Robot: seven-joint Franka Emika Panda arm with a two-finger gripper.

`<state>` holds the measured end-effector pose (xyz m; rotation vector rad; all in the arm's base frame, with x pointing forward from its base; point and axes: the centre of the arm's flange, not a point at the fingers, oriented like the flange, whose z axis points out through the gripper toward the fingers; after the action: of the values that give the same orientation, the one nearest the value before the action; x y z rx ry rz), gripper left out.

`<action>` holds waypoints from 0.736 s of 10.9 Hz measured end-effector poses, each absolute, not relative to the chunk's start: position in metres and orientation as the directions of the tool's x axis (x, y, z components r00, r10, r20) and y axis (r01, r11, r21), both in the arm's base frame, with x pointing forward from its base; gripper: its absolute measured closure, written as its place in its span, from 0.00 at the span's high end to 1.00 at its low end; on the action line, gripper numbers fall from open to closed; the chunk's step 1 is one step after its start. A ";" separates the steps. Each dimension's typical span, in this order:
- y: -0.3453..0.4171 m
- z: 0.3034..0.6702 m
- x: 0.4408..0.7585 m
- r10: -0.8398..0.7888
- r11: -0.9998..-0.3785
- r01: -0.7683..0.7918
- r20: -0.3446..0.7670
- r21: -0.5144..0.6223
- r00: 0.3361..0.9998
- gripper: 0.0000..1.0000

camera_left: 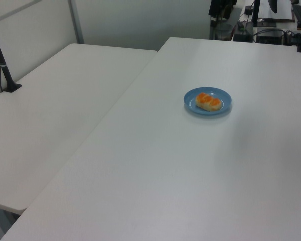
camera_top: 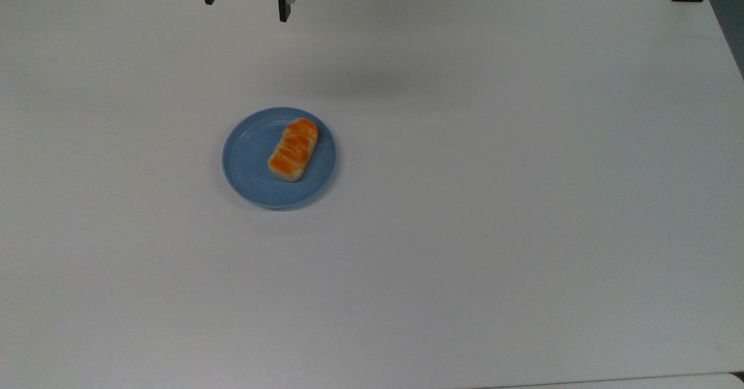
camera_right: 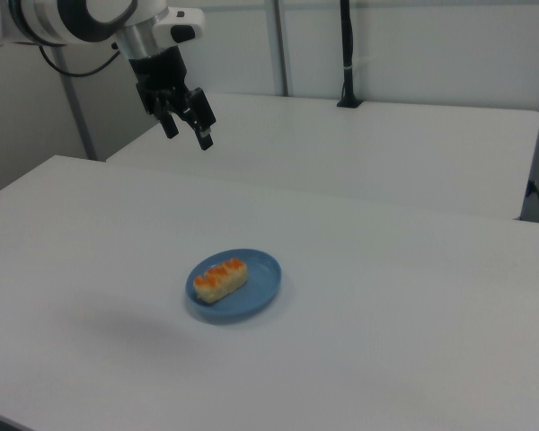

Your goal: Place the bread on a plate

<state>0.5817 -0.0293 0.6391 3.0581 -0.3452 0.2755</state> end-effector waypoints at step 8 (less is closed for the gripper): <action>-0.006 0.625 0.577 0.076 -0.996 0.072 0.080 0.047 0.994 1.00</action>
<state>0.5768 -0.0057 0.6250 3.0927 0.1149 0.1262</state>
